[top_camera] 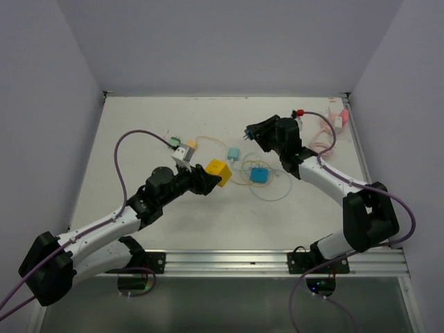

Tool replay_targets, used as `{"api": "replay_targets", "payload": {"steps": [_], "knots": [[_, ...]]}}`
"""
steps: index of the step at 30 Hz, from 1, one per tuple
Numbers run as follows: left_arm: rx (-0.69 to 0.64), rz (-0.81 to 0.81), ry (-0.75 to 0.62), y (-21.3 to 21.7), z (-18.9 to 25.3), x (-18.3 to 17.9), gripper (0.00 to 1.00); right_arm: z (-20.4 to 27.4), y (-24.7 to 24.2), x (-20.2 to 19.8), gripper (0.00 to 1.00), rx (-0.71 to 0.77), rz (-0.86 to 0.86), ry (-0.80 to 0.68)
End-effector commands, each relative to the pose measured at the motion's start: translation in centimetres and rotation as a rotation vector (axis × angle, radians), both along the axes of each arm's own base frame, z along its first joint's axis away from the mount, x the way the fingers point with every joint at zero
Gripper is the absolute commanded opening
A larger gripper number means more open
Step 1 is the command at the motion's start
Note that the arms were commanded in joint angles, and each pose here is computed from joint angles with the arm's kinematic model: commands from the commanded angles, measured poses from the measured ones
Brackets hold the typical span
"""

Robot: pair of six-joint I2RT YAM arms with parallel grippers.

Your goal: Pull the plug off the socket

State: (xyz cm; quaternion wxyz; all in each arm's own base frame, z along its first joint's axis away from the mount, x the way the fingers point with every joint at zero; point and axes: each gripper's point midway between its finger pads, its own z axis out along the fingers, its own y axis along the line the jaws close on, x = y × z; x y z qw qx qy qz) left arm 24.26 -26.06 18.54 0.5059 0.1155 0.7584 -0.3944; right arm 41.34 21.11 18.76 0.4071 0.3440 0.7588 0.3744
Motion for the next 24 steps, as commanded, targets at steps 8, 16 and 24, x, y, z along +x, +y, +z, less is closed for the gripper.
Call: {"api": "replay_targets", "payload": {"steps": [8, 16, 24], "knots": [[0.115, 0.236, 0.098, 4.5, -1.8, 4.2, 0.00, -5.2, 0.5, -1.4, 0.00, -0.353, 0.278, 0.171], [0.321, 0.479, 0.249, 11.5, -5.8, 7.9, 0.00, -11.0, -1.9, -5.8, 0.00, -0.614, 0.522, 0.342], [0.400, 0.568, 0.355, 14.8, -8.0, 11.0, 0.00, -10.3, -5.7, -8.9, 0.01, -0.801, 0.572, 0.386]]}}
